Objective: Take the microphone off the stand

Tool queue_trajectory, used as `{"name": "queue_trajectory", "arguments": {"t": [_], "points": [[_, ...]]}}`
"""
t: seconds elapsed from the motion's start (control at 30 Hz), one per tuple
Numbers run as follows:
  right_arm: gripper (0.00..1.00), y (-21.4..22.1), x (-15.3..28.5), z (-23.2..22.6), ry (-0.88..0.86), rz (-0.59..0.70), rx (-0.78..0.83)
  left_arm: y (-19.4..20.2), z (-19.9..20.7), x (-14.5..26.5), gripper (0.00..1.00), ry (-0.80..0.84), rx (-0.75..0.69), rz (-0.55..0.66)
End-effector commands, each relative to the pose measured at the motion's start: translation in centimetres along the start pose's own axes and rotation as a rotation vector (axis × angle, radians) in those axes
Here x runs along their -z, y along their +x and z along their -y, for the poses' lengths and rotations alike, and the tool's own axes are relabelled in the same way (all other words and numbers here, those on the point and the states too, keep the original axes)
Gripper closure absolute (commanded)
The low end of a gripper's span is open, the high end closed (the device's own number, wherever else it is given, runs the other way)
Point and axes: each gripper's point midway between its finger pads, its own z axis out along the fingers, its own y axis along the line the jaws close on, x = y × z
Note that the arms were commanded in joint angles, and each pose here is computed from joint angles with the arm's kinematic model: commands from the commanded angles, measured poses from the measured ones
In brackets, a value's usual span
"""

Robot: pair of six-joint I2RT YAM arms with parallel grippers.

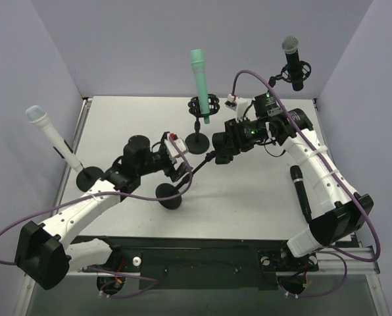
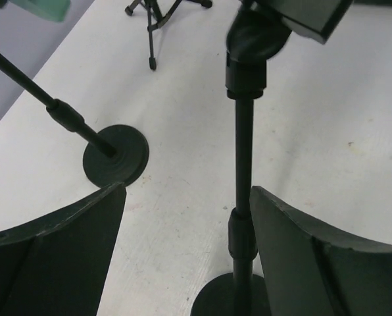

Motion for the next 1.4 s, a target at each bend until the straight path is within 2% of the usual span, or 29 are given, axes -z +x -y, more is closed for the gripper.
{"name": "queue_trajectory", "arguments": {"t": [0.0, 0.1, 0.13, 0.27, 0.3, 0.37, 0.43, 0.57, 0.7, 0.8, 0.93, 1.03, 1.17, 1.2, 1.23, 1.37], "points": [[1.00, 1.1, 2.8, -1.5, -0.018, 0.036, 0.373, -0.6, 2.6, 2.6, 0.13, 0.307, 0.172, 0.007], [1.00, 3.7, 2.7, -1.8, -0.007, -0.009, 0.636, -0.5, 3.7, 2.8, 0.14, 0.430, 0.139, -0.001], [0.99, 3.9, 3.1, -1.9, 0.007, -0.004, 0.724, -0.1, 3.9, 2.4, 0.15, 0.460, 0.169, -0.026], [0.99, 5.2, 2.9, -2.2, 0.014, -0.033, 0.844, 1.7, 5.6, 2.0, 0.19, 0.618, 0.148, -0.068], [0.99, 5.2, 2.9, -2.4, 0.015, -0.033, 0.849, 2.2, 5.8, 1.9, 0.20, 0.648, 0.114, -0.071], [0.99, 5.0, 3.0, -2.5, 0.019, -0.030, 0.859, 3.8, 7.2, 2.2, 0.24, 0.732, 0.136, -0.143], [0.99, 4.8, 3.0, -2.5, 0.023, -0.029, 0.867, 4.0, 7.9, 2.2, 0.29, 0.775, 0.135, -0.163], [0.99, 4.5, 3.0, -2.3, 0.040, -0.017, 0.870, 4.7, 8.6, 1.6, 0.34, 0.780, 0.136, -0.139], [1.00, 4.4, 2.7, -2.0, 0.055, -0.008, 0.851, 4.4, 9.3, 0.9, 0.34, 0.776, 0.120, -0.108], [1.00, 4.4, 2.6, -1.9, 0.062, -0.009, 0.837, 4.2, 9.2, 1.3, 0.33, 0.787, 0.092, -0.134], [1.00, 4.3, 2.7, -2.1, 0.060, -0.001, 0.835, 4.2, 8.6, 4.0, 0.29, 0.853, 0.018, -0.188], [1.00, 4.2, 2.8, -2.1, 0.060, 0.001, 0.839, 4.3, 9.3, 4.8, 0.28, 0.883, 0.076, -0.201], [1.00, 4.3, 2.7, -1.9, 0.066, -0.005, 0.837, 4.9, 9.9, 3.2, 0.28, 0.858, 0.069, -0.177], [1.00, 4.3, 2.7, -1.9, 0.067, -0.003, 0.835, 5.2, 10.3, 3.1, 0.28, 0.854, 0.113, -0.195], [1.00, 4.3, 2.7, -2.0, 0.066, -0.002, 0.832, 4.5, 9.7, 1.8, 0.30, 0.817, 0.079, -0.146], [1.00, 4.3, 2.8, -1.9, 0.071, 0.000, 0.825, 3.5, 8.5, -0.9, 0.41, 0.664, 0.136, -0.068]]}}
